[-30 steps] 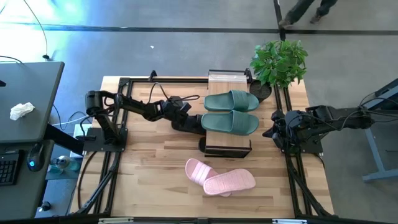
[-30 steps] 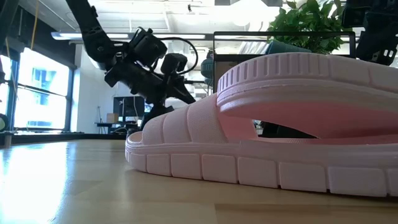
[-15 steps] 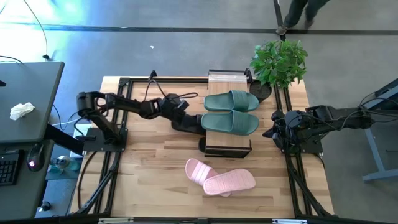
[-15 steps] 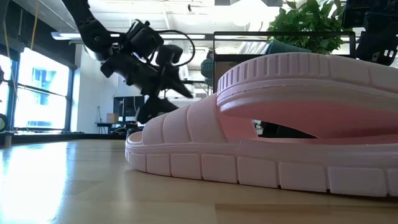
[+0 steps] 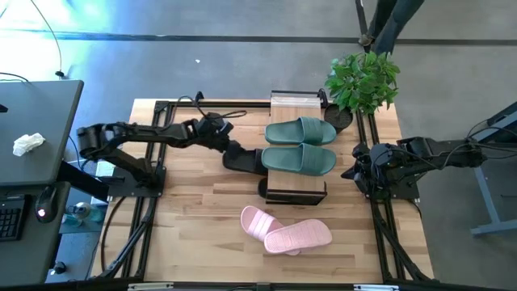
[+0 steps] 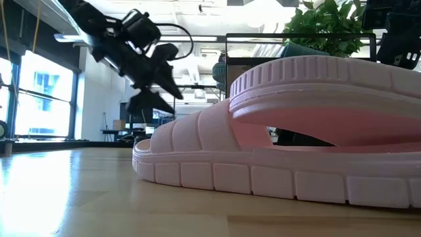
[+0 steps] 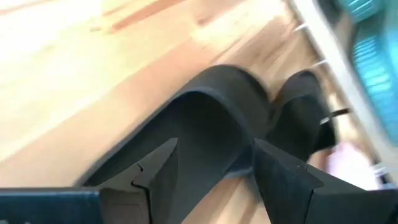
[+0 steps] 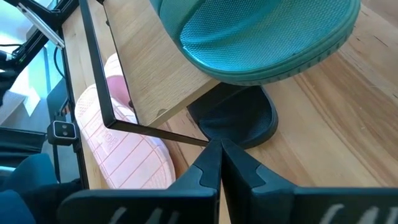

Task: Pick and place slides into the shelf
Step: Put the black slipper under the shelf

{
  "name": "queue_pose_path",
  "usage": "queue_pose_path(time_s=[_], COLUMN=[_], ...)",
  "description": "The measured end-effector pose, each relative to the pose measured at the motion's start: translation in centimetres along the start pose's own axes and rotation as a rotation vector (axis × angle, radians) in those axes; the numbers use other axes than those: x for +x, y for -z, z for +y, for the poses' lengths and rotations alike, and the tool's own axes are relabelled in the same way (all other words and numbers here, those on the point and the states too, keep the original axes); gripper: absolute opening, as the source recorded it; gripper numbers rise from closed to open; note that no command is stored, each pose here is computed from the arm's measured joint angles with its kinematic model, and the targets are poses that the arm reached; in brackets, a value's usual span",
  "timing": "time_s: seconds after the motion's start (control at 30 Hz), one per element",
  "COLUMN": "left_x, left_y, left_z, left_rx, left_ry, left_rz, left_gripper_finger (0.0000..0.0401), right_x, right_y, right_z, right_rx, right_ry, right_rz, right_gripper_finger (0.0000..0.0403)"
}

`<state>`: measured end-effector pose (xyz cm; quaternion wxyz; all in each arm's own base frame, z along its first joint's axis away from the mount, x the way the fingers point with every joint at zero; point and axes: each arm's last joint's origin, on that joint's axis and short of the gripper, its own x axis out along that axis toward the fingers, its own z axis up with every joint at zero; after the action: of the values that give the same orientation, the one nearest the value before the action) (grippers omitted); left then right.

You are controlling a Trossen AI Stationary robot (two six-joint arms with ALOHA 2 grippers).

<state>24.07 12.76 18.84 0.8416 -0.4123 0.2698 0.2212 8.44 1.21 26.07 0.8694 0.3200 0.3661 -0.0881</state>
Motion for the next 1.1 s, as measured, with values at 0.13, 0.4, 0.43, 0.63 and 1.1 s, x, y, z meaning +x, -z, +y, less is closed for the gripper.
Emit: queue_pose_path(time_s=[0.13, 0.4, 0.43, 0.63, 1.1], left_x=[-2.0, -3.7, -3.8, -4.2, -2.5], left_y=[0.6, 3.2, 3.4, 3.3, 2.5], left_z=[0.4, 1.6, 1.8, 2.9, 3.3], left_rx=[0.069, 0.297, 0.327, 0.487, 1.041], left_ry=[-0.092, -0.22, -0.243, -0.45, -0.354], left_rz=[0.051, 0.337, 0.363, 0.37, 0.437], left_gripper_finger=[0.0186, 0.0186, 0.0186, 0.0186, 0.006], right_x=[0.0, 0.0, 0.0, 0.0, 0.0], right_y=[0.0, -0.1, -0.1, -0.2, -0.3], right_z=[0.0, -0.1, -0.1, -0.2, -0.3], right_rx=[-0.001, -0.019, -0.019, -0.019, -0.017], right_ry=[0.002, 0.026, 0.031, 0.062, 0.093], right_rz=[-0.002, -0.024, -0.029, -0.06, -0.092], right_gripper_finger=[0.0, 0.0, 0.0, 0.0, 0.0])
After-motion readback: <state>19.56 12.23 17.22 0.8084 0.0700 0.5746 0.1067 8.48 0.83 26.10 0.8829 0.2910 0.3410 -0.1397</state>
